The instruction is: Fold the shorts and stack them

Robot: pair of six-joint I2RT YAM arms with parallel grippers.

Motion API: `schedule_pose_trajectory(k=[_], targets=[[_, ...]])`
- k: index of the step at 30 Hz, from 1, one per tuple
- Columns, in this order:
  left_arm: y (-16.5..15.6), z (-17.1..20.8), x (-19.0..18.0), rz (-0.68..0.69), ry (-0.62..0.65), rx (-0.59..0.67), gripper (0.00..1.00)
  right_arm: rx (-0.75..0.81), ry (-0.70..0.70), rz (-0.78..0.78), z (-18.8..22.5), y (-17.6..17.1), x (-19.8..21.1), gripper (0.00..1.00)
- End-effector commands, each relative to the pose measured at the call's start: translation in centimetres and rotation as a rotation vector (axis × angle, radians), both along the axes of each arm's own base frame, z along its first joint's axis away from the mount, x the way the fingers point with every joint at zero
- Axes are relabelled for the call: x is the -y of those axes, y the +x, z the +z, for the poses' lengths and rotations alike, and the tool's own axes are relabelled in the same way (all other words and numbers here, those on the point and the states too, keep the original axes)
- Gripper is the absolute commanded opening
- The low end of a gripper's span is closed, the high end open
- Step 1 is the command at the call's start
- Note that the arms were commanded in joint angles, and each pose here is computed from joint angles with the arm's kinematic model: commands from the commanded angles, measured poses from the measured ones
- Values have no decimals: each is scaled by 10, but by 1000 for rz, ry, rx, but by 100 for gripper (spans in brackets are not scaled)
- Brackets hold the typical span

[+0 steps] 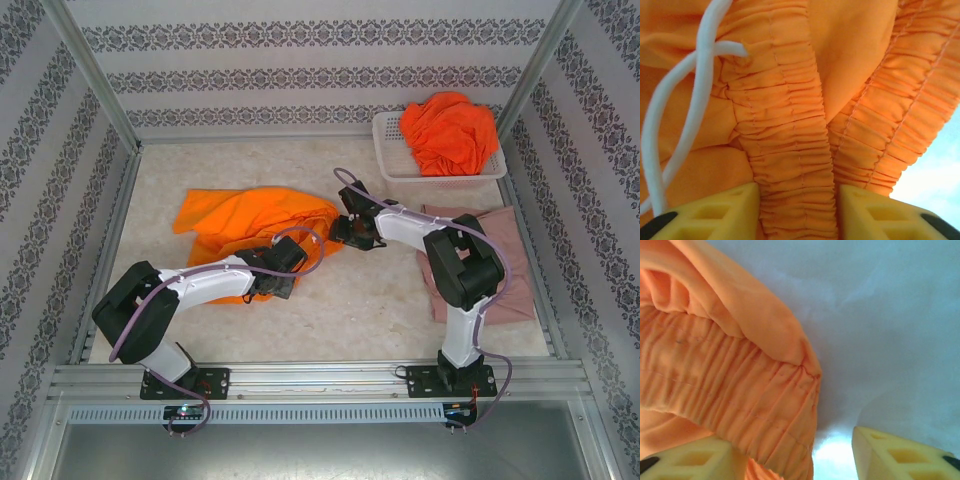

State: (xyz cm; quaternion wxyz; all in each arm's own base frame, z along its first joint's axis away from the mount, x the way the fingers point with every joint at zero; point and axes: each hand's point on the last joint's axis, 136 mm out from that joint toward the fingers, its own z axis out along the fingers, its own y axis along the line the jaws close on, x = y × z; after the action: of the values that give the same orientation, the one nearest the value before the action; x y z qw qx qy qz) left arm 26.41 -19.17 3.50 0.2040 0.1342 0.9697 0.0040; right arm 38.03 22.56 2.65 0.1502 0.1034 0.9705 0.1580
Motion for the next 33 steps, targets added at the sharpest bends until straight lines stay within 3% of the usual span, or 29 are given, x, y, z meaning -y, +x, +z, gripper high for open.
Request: schedule_pose_trajectory(k=[1,7,11,18,26,29,33], targets=[[-5,-4,-11,22,45,5,34,26,-74,25,-2,9,3,47],[-9,-4,-14,29,46,-3,0,56,-134,32,-1,21,10,16],[-14,11,-24,43,44,31,0,88,-145,-5,10,33,29,11],[-30,41,-46,86,-25,117,0,44,-6,-99,4,45,49,10],[-54,38,-66,157,-83,119,0,2,96,-181,-4,62,51,0],[-50,56,-72,169,-90,181,0,53,146,-166,17,78,35,0],[-27,116,-79,182,-77,335,0,236,202,-64,91,114,-10,0]])
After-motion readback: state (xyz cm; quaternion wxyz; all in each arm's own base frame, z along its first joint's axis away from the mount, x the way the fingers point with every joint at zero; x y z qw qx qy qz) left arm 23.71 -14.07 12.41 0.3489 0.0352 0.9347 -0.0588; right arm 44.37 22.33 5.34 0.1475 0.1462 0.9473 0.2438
